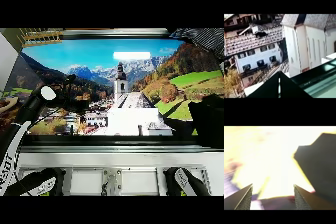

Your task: Fold the clothes and pants, and hang the long-sleeved shirts on hangers.

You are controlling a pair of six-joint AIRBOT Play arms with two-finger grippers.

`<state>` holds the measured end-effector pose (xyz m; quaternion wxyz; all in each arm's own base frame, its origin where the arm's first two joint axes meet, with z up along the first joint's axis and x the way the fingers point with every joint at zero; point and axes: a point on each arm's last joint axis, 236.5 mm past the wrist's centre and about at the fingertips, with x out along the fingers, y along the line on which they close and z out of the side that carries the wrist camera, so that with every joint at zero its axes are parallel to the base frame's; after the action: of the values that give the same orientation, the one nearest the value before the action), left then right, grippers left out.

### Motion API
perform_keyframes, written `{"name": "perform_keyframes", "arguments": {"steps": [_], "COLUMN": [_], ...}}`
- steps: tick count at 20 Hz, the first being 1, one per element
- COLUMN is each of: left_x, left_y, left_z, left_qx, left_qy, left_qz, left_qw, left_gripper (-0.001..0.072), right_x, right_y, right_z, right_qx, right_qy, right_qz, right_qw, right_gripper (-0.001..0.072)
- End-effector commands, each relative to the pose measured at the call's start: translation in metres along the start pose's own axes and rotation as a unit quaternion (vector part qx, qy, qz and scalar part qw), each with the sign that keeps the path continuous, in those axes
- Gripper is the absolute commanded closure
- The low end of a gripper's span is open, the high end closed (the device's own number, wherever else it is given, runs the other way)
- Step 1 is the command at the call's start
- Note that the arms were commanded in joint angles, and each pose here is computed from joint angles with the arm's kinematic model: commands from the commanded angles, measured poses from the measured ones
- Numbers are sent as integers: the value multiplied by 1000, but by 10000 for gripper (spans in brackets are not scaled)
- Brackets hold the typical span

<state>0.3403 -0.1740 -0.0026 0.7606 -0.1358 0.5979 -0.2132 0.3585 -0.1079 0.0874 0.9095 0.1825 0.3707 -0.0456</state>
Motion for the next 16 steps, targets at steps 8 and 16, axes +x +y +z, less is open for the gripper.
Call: {"name": "perform_keyframes", "arguments": {"steps": [8,16], "left_x": [0,0], "left_y": [0,0], "left_z": [1,1], "left_qx": [0,0], "left_qy": [-1,-1], "left_qz": [1,1], "left_qw": [1000,1000], "left_gripper": [698,698], "right_x": [-9,-13], "right_y": [278,287], "right_z": [-130,-140], "right_qx": [-249,-260], "right_qy": [117,123], "right_qz": [291,302], "right_qw": [916,909], "right_gripper": [181,693]}}
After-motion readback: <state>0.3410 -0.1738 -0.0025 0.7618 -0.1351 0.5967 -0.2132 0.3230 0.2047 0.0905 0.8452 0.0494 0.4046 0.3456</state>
